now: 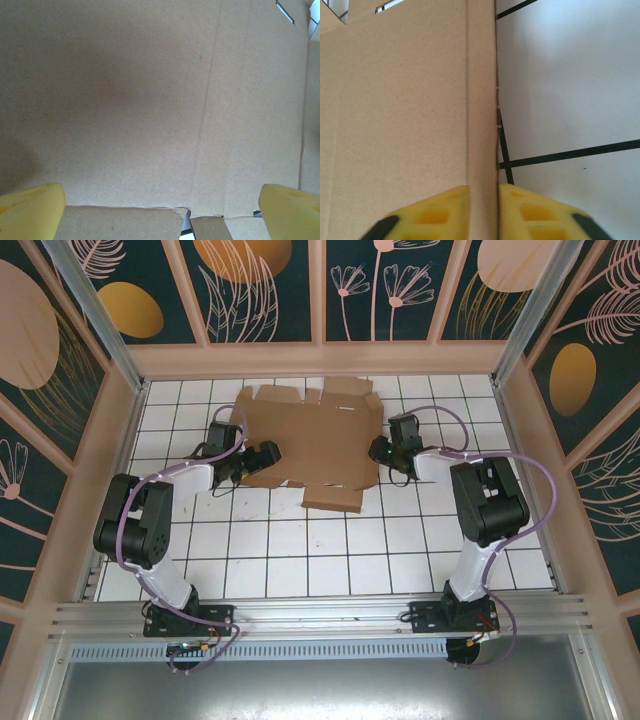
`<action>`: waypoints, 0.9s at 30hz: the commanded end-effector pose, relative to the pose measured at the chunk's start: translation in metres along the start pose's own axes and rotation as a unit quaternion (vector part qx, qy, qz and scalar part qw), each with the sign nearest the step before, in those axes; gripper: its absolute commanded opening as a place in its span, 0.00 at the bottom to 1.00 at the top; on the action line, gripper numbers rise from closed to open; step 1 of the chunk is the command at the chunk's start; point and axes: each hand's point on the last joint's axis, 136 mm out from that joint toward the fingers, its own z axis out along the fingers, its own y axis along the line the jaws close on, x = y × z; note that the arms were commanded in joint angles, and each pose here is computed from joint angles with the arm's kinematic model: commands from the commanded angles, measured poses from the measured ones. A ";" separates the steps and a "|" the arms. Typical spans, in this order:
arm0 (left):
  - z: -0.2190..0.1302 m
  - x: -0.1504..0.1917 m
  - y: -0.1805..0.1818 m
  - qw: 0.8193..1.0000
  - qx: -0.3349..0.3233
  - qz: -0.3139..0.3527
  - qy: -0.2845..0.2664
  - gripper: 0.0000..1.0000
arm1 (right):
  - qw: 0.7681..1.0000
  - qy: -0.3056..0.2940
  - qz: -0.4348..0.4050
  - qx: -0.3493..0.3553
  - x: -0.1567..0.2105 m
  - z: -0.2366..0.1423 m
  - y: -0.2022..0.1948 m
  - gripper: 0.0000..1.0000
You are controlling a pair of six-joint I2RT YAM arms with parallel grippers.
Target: Fold the paper box
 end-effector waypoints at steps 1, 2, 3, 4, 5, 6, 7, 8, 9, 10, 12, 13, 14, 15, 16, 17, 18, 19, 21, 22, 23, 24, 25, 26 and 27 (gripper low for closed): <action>-0.003 -0.010 -0.009 1.000 0.011 0.013 -0.012 0.99 | 1.000 0.001 0.002 -0.008 -0.002 0.007 0.004 0.15; -0.003 -0.010 -0.008 1.000 0.009 0.012 -0.012 0.99 | 1.000 0.000 -0.001 -0.006 -0.002 0.007 0.003 0.13; -0.003 -0.010 -0.008 1.000 0.008 0.012 -0.013 0.99 | 1.000 0.000 -0.003 -0.002 -0.003 0.007 0.002 0.12; -0.003 -0.010 -0.008 1.000 0.008 0.012 -0.013 0.99 | 1.000 -0.002 -0.004 0.001 -0.004 0.007 0.001 0.11; -0.003 -0.010 -0.007 1.000 0.007 0.011 -0.013 0.99 | 1.000 -0.002 -0.005 0.003 -0.004 0.007 0.000 0.12; -0.003 -0.010 -0.007 1.000 0.008 0.012 -0.012 0.99 | 1.000 -0.001 -0.006 0.004 -0.004 0.008 -0.001 0.14; -0.003 -0.009 -0.007 1.000 0.008 0.012 -0.012 0.99 | 1.000 0.000 -0.006 0.004 -0.003 0.008 -0.001 0.14; -0.003 -0.010 -0.008 1.000 0.008 0.012 -0.012 0.99 | 1.000 0.001 -0.005 0.002 -0.003 0.009 -0.001 0.13; -0.003 -0.010 -0.007 1.000 0.008 0.012 -0.012 0.99 | 1.000 0.001 -0.005 -0.001 -0.003 0.009 0.000 0.11; -0.003 -0.010 -0.007 1.000 0.008 0.012 -0.012 0.99 | 1.000 0.001 -0.005 -0.003 -0.004 0.009 0.001 0.07; -0.003 -0.010 -0.007 1.000 0.008 0.012 -0.012 0.99 | 1.000 0.002 -0.006 -0.006 -0.003 0.009 0.002 0.01; -0.003 -0.010 -0.007 1.000 0.008 0.012 -0.012 0.99 | 1.000 0.002 -0.007 -0.006 -0.003 0.009 0.003 0.00; -0.004 -0.011 -0.007 1.000 0.008 0.011 -0.013 0.99 | 1.000 0.000 -0.010 -0.006 -0.004 0.008 0.003 0.00; -0.004 -0.010 -0.008 1.000 0.008 0.013 -0.014 0.99 | 1.000 0.000 -0.015 -0.005 -0.004 0.008 0.003 0.00; -0.006 -0.012 -0.009 1.000 0.009 0.014 -0.017 0.99 | 1.000 -0.001 -0.022 -0.006 -0.006 0.006 0.005 0.00; -0.007 -0.013 -0.010 1.000 0.011 0.016 -0.021 0.99 | 1.000 -0.001 -0.031 -0.004 -0.007 0.004 0.006 0.00; -0.010 -0.016 -0.013 0.999 0.013 0.020 -0.027 0.99 | 0.999 -0.001 -0.042 0.002 -0.009 0.003 0.005 0.00; -0.012 -0.019 -0.014 0.999 0.014 0.022 -0.034 0.99 | 0.998 0.000 -0.055 0.006 -0.010 0.001 0.006 0.00; -0.019 -0.028 -0.020 0.998 0.015 0.031 -0.052 0.99 | 0.996 0.008 -0.089 0.018 -0.012 -0.002 0.007 0.00; -0.022 -0.034 -0.023 0.998 0.014 0.036 -0.059 0.99 | 0.994 0.013 -0.105 0.024 -0.013 -0.004 0.008 0.00; -0.024 -0.038 -0.026 0.997 0.012 0.040 -0.064 0.99 | 0.992 0.019 -0.120 0.024 -0.013 -0.005 0.011 0.00; -0.025 -0.046 -0.030 0.996 0.012 0.046 -0.070 0.99 | 0.990 0.027 -0.140 0.024 -0.013 -0.006 0.015 0.00; -0.027 -0.057 -0.038 0.995 0.014 0.052 -0.079 0.99 | 0.987 0.033 -0.156 0.031 -0.013 -0.008 0.018 0.00; -0.028 -0.066 -0.044 0.995 0.016 0.055 -0.085 0.99 | 0.984 0.039 -0.172 0.038 -0.013 -0.008 0.019 0.00; -0.029 -0.076 -0.054 0.993 0.026 0.062 -0.093 0.99 | 0.980 0.044 -0.191 0.046 -0.013 -0.008 0.022 0.00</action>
